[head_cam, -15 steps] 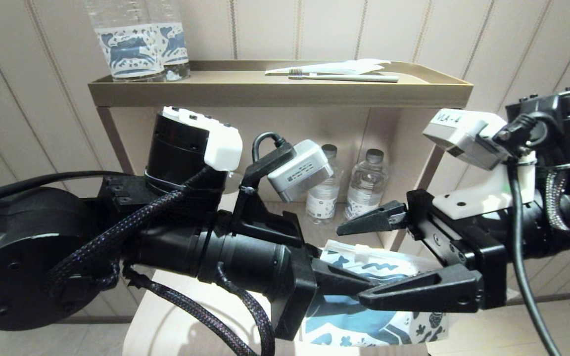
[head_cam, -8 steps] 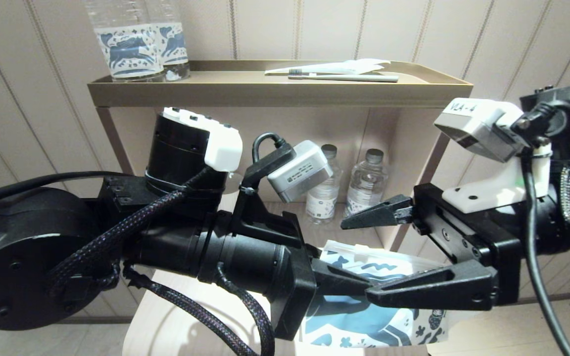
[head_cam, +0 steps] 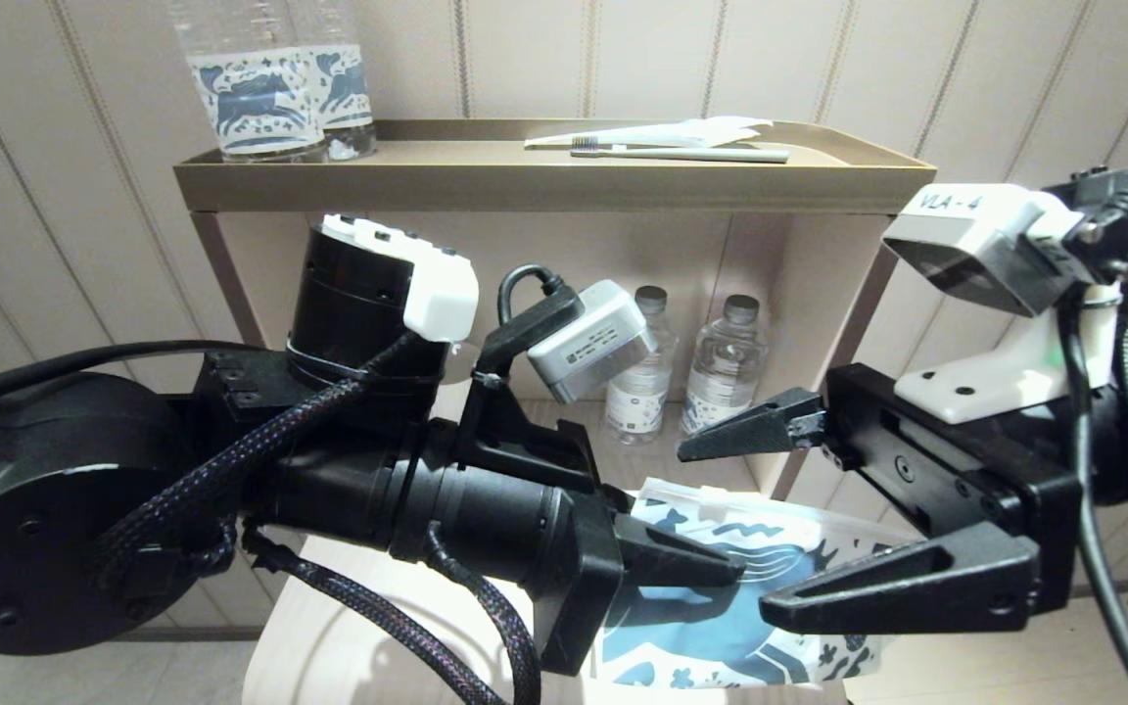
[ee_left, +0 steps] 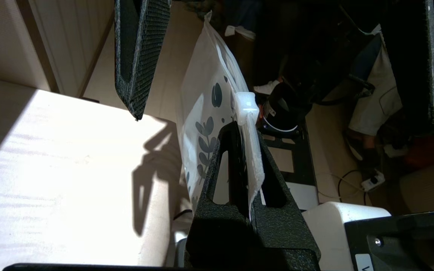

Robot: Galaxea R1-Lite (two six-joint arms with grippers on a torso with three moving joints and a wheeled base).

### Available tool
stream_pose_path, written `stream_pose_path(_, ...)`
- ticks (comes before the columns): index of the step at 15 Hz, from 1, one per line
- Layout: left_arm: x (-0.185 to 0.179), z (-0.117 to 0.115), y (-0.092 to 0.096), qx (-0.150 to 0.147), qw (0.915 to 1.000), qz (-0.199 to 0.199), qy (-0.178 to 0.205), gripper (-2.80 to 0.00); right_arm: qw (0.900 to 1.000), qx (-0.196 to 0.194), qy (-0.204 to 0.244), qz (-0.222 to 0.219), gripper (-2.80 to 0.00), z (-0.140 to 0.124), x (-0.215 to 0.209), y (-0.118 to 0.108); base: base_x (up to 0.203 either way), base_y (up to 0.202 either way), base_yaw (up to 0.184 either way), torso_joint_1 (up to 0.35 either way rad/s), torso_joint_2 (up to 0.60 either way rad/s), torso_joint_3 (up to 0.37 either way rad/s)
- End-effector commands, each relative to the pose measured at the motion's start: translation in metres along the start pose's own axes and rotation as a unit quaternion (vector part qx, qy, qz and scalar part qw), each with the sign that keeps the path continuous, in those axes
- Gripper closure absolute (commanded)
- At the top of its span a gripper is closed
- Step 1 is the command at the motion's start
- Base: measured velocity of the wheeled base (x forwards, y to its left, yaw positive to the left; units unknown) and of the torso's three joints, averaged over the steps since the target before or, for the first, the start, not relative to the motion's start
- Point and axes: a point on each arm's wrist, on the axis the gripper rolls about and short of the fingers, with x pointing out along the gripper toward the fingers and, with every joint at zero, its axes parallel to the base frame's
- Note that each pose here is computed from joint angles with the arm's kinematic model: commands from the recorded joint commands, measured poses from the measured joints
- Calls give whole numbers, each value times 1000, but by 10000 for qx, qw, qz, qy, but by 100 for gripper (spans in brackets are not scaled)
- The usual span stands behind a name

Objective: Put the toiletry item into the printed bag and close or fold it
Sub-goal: Close the strorage bag and place it on the desk

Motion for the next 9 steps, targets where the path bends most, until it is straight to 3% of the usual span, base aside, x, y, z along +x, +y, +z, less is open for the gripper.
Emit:
stream_pose_path(1,0,0,0,7,10000,-20,-8,0,10000,15,14,48,-280,-1,1,-1,0,0,0,0,0,0)
stream_pose_path(9,1,0,1,18,10000,-21,-3,0,9999,39,44,111,-280,-3,4,0,0,0,0,0,0,0)
